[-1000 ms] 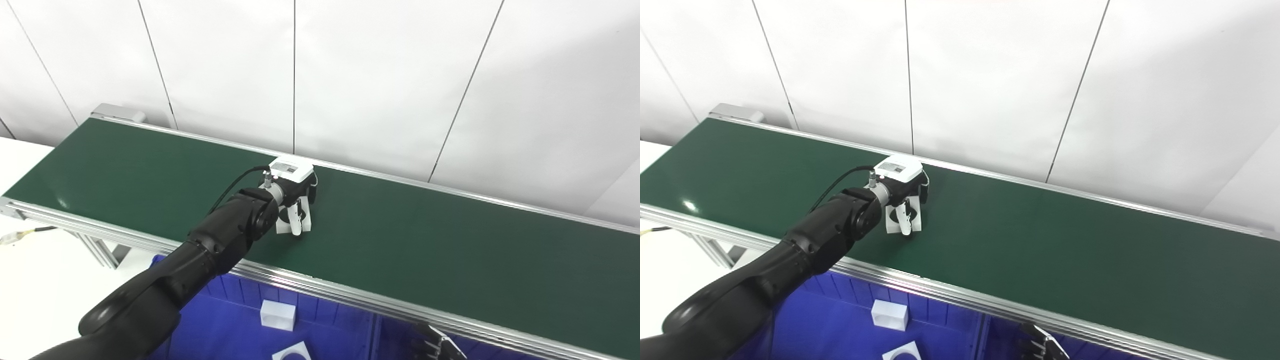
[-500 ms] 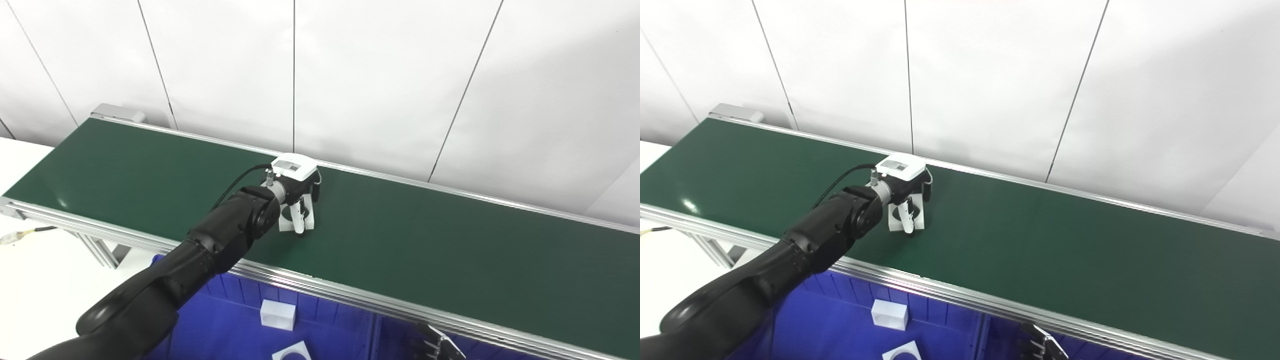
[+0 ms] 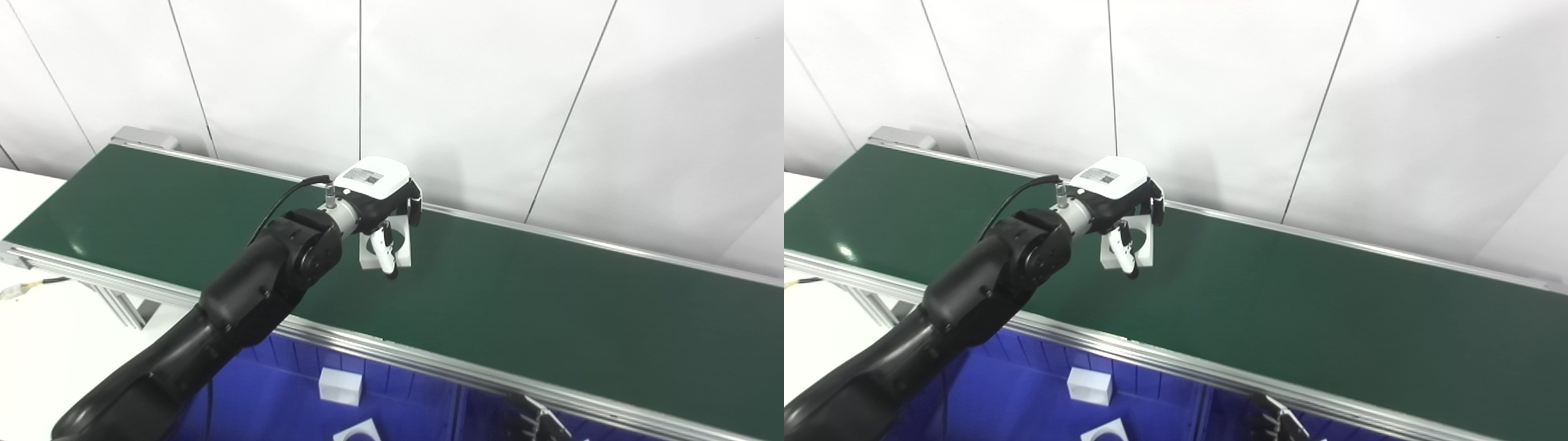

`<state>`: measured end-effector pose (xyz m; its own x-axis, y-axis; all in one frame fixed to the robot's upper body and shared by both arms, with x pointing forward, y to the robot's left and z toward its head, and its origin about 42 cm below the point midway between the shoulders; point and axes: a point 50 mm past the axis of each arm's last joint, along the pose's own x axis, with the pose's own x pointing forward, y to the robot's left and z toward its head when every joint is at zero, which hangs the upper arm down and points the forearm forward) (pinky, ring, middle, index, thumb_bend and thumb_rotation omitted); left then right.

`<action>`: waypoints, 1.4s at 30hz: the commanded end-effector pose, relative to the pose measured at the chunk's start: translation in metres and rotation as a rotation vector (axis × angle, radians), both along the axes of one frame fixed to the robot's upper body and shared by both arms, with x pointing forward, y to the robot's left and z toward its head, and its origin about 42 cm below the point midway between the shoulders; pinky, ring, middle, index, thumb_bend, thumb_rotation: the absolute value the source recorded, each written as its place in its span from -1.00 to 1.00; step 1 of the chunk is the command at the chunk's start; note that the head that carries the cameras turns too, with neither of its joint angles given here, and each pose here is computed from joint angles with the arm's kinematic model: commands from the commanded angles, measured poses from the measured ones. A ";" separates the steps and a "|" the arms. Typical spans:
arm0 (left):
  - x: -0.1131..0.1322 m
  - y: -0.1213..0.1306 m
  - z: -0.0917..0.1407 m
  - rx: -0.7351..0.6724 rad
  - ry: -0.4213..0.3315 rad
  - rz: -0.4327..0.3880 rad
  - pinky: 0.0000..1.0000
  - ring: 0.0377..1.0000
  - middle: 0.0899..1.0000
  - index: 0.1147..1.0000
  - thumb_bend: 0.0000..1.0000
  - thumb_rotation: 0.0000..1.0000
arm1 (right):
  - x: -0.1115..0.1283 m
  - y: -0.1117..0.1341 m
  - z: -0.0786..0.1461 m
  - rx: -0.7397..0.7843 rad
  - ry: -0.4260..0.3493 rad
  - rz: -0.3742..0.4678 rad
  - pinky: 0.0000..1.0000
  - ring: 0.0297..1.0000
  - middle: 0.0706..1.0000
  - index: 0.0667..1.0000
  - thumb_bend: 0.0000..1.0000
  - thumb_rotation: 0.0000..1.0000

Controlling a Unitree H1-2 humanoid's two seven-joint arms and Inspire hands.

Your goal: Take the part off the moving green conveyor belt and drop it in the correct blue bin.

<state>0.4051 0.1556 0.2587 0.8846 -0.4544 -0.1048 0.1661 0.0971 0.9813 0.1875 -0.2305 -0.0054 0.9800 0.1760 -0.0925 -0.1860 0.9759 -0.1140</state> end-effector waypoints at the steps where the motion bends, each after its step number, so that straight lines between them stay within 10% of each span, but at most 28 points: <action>1: -0.008 0.007 0.024 -0.016 -0.077 0.014 -0.47 -0.33 -0.19 -0.03 -0.01 -1.00 | 0.009 -0.001 0.012 0.016 -0.073 0.009 0.36 0.52 0.70 0.52 0.95 -0.47; 9: -0.051 0.013 0.027 -0.030 -0.061 -0.004 -0.48 -0.33 -0.21 -0.04 -0.01 -1.00 | 0.010 -0.003 0.016 0.018 -0.087 0.016 0.36 0.52 0.70 0.52 0.96 -0.43; 23: -0.117 0.032 -0.034 -0.005 0.059 -0.016 -0.45 -0.34 -0.20 -0.02 -0.01 -1.00 | 0.012 -0.006 0.026 0.014 -0.123 0.024 0.35 0.50 0.70 0.53 0.97 -0.42; 42: -0.133 0.034 -0.064 0.067 0.180 0.004 -0.40 -0.30 -0.20 -0.03 -0.01 -1.00 | 0.019 -0.010 0.056 0.039 -0.232 0.038 0.31 0.49 0.70 0.51 0.96 -0.54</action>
